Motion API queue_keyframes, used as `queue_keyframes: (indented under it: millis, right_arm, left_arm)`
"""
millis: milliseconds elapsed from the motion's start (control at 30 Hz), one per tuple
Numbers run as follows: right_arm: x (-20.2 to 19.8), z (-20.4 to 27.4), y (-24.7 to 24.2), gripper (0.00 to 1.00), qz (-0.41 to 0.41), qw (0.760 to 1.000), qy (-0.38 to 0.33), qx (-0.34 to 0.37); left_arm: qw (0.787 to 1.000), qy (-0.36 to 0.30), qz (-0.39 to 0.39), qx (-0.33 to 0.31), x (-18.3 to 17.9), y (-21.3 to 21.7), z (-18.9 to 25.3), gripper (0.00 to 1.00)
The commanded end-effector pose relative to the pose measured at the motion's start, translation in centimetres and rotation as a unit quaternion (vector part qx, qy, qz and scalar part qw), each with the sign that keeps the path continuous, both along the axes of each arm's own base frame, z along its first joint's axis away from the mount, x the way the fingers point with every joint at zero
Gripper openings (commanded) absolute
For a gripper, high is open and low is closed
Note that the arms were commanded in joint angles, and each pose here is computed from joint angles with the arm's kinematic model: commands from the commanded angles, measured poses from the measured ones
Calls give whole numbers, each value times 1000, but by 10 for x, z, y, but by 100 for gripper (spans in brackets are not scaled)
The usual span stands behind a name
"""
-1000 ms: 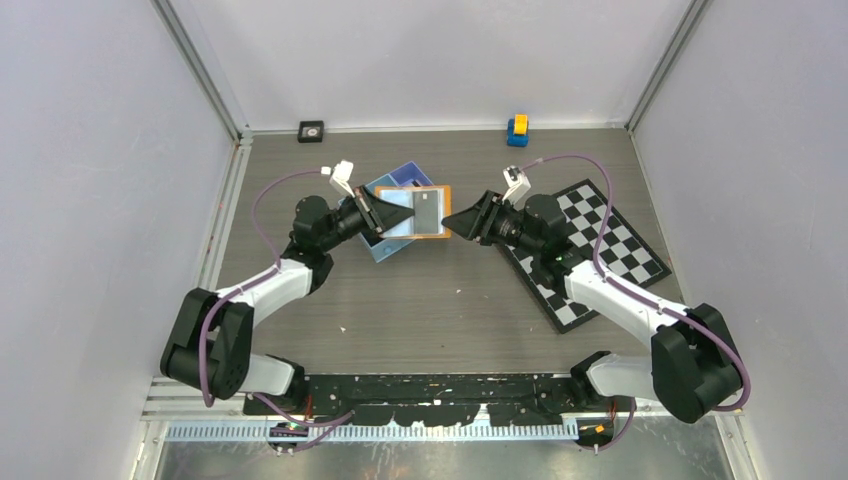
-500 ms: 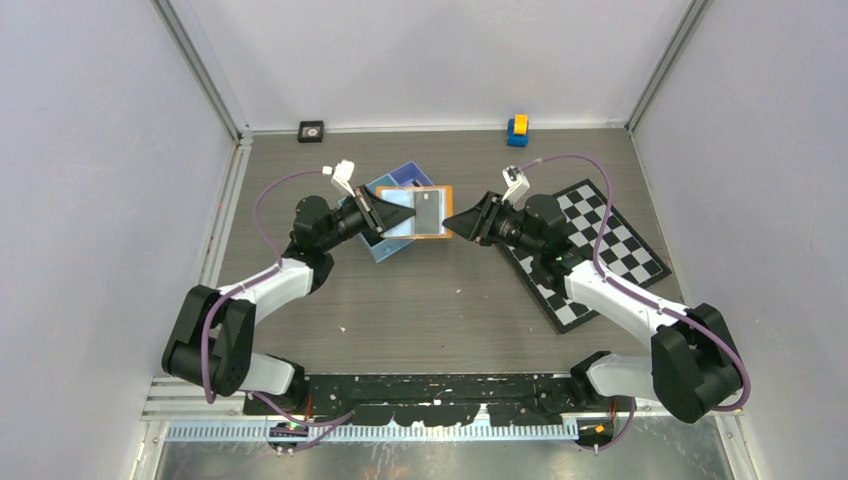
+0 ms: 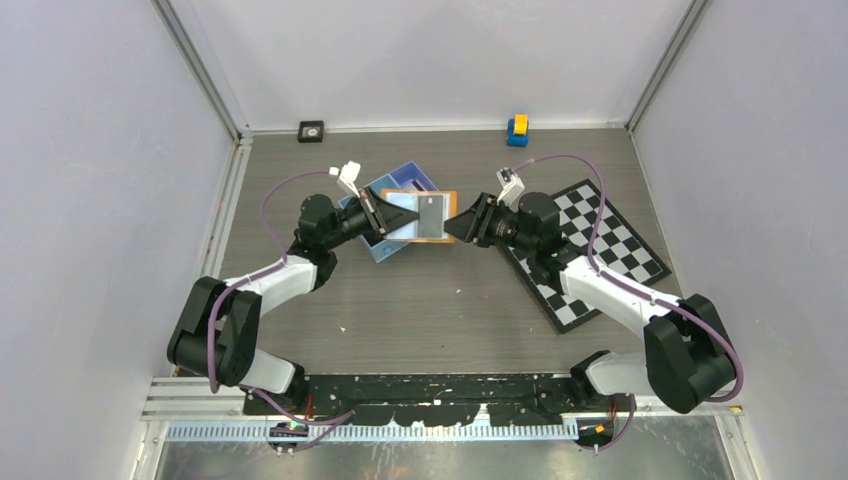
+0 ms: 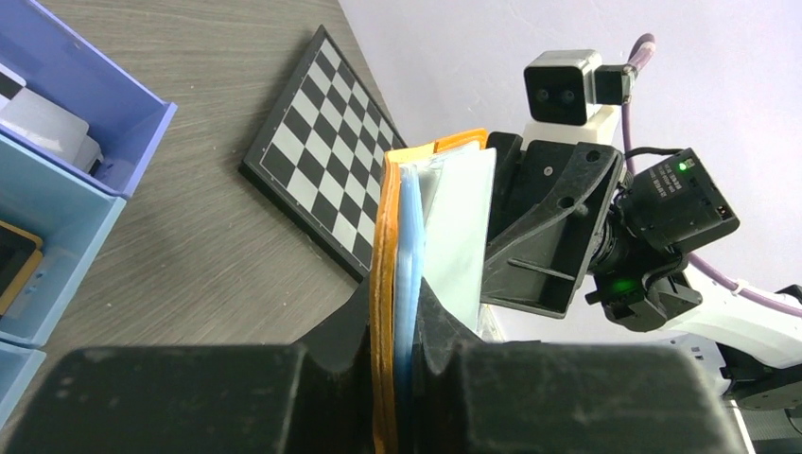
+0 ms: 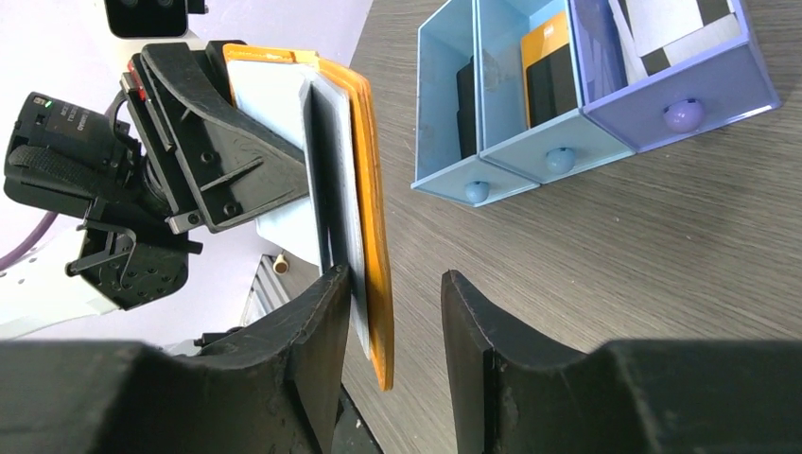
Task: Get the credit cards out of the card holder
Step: Remove the credit card from the card holder.
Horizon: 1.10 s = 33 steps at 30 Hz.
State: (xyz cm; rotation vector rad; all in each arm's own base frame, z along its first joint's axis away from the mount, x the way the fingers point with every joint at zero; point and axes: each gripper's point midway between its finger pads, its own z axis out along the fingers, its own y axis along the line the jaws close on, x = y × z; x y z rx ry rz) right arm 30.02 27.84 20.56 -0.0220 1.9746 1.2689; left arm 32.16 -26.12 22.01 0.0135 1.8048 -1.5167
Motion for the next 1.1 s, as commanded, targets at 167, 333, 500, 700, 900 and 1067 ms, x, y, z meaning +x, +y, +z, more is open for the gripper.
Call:
queue_keyframes:
  millis: [167,333,500,700,900,1067]
  right_arm:
    - [-9,33,24,43,57,997,-47,34]
    - [-7,29,26,28,55,997,-40,22]
    - [2,16,16,11,18,999,-23,-17]
    - [12,5,2,0,-35,997,-19,-73]
    - [6,-2,11,0,-46,987,-37,-147]
    - [6,-9,10,1,-73,975,-49,-203]
  left_arm:
    - [999,-26,-20,30,2,-18,9,3]
    - [999,-26,-30,37,0,-23,8,21]
    - [998,-28,-23,46,-2,-21,8,52]
    - [997,-44,-17,63,-5,-22,9,74]
    - [995,-38,-36,80,-8,-37,2,73]
    - [994,-35,-51,85,-12,-47,-4,87]
